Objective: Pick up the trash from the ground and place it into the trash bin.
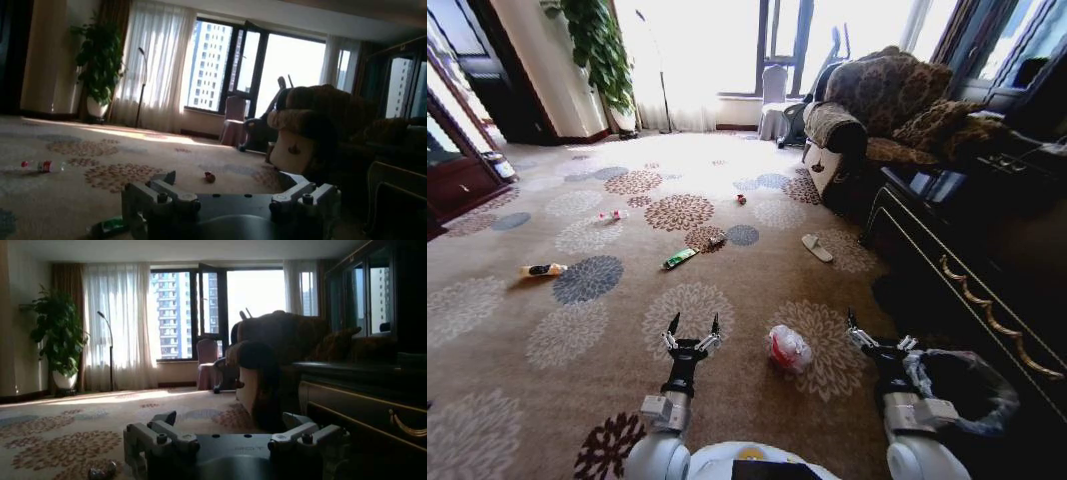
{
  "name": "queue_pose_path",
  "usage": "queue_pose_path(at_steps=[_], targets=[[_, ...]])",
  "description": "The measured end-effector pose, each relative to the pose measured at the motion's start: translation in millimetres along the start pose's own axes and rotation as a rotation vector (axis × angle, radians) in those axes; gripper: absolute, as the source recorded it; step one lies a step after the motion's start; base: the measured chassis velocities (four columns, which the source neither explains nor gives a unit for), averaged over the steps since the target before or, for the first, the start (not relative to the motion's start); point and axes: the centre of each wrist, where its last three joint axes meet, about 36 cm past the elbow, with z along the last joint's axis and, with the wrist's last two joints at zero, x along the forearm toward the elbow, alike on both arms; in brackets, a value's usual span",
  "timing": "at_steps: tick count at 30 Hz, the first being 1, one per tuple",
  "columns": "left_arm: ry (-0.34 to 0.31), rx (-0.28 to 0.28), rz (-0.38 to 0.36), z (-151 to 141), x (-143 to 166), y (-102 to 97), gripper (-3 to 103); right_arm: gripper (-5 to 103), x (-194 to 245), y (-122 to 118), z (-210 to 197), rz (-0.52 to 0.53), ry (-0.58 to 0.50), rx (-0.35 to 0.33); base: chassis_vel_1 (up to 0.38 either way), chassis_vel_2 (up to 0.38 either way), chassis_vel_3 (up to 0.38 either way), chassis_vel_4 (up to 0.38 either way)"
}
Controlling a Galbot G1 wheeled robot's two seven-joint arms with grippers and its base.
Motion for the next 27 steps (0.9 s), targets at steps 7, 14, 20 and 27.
queue_pose_path(at_steps=[7, 14, 20, 27], targets=[[0.008, 0.013, -0.006, 2.5, -0.7, -1.1, 100, 100, 0.0, 2.6, 0.9, 0.000, 0.002, -0.011, 0.000, 0.000, 0.000, 0.000], [0.009, 0.018, -0.012, 3.5, -1.4, -0.9, 100, 100, -0.2, 3.6, 1.7, -0.002, 0.003, -0.017, 0.000, 0.000, 0.000, 0.000], [0.007, 0.025, -0.021, 3.1, -2.0, -1.9, 100, 100, 0.8, 3.3, 0.4, 0.003, 0.001, -0.030, 0.000, 0.000, 0.000, 0.000], [0.011, 0.032, -0.039, 4.6, -1.0, -2.7, 100, 100, 1.4, 3.7, 2.1, 0.001, 0.006, -0.034, -0.017, -0.010, 0.013, 0.012]])
